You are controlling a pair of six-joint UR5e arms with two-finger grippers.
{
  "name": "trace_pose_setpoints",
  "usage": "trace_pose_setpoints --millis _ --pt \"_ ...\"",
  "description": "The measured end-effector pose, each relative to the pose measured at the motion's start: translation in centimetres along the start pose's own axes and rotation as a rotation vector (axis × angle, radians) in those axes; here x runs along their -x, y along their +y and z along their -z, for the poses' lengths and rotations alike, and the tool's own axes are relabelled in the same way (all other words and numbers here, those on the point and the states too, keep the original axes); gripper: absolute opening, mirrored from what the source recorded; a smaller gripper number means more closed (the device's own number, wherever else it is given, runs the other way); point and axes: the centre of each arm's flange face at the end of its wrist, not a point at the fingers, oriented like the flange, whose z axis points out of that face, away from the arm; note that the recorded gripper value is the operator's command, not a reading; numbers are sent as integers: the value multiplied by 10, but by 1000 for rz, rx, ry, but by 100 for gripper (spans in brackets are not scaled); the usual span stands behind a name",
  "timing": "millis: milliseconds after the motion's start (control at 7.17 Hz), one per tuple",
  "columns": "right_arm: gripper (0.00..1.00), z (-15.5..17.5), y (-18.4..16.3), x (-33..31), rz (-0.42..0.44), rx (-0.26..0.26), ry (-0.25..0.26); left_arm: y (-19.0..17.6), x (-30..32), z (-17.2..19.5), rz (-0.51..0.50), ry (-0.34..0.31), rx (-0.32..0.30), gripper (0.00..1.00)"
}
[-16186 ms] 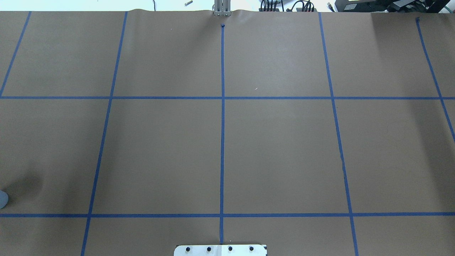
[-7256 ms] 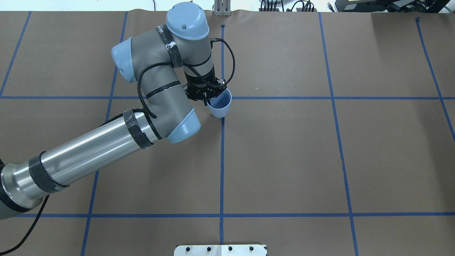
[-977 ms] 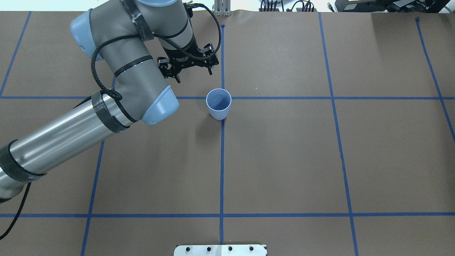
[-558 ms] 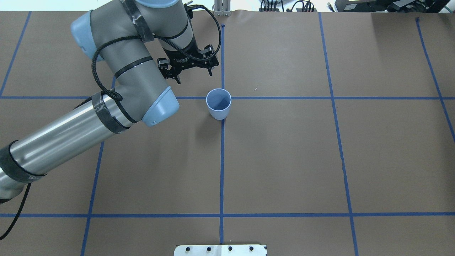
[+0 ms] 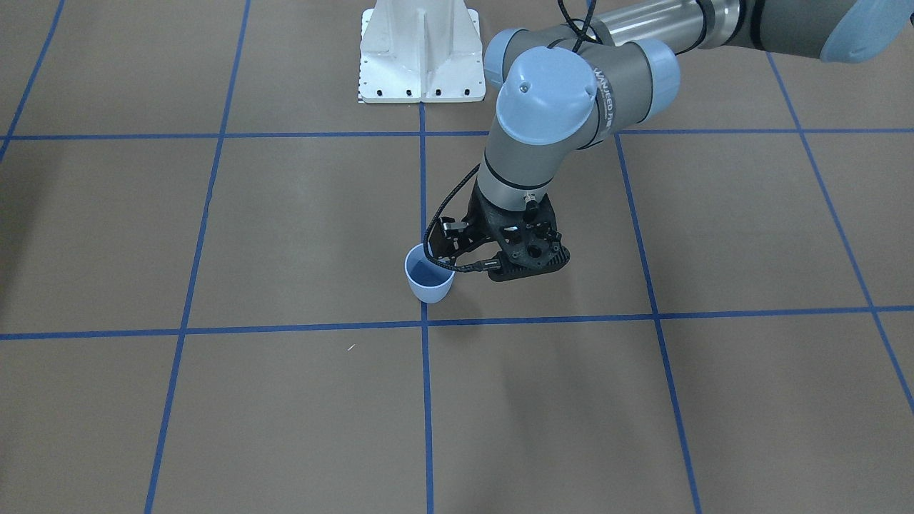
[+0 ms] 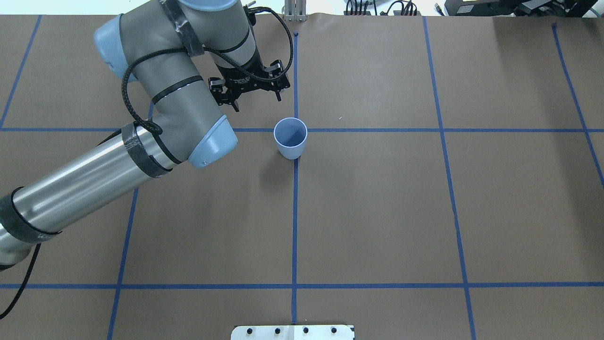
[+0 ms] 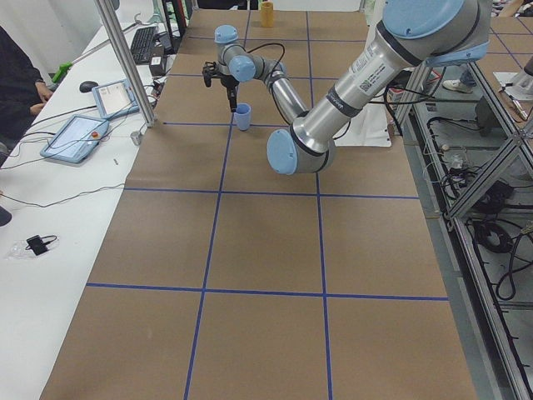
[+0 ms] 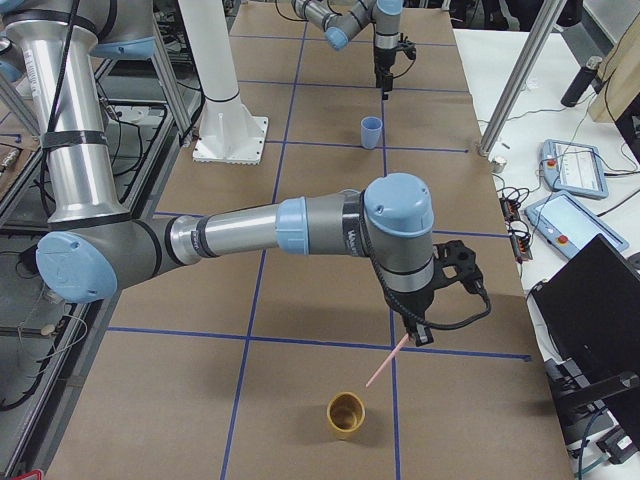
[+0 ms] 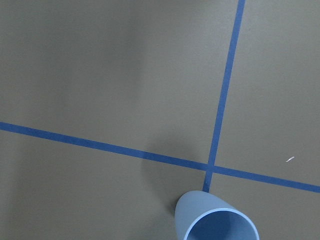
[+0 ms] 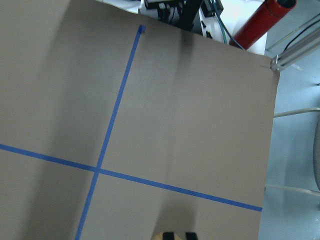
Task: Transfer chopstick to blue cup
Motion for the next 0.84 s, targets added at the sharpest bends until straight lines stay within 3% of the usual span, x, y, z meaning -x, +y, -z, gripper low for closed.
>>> trace_pose_setpoints --millis 279,419,837 --pt "0 45 -74 46 -73 17 -31 -11 23 20 -67 13 -31 98" --pt "0 48 -108 89 -121 21 -64 -30 49 38 -127 9 -64 98" --pt "0 51 -187 276 -278 28 -179 -120 212 88 -400 -92 -148 98"
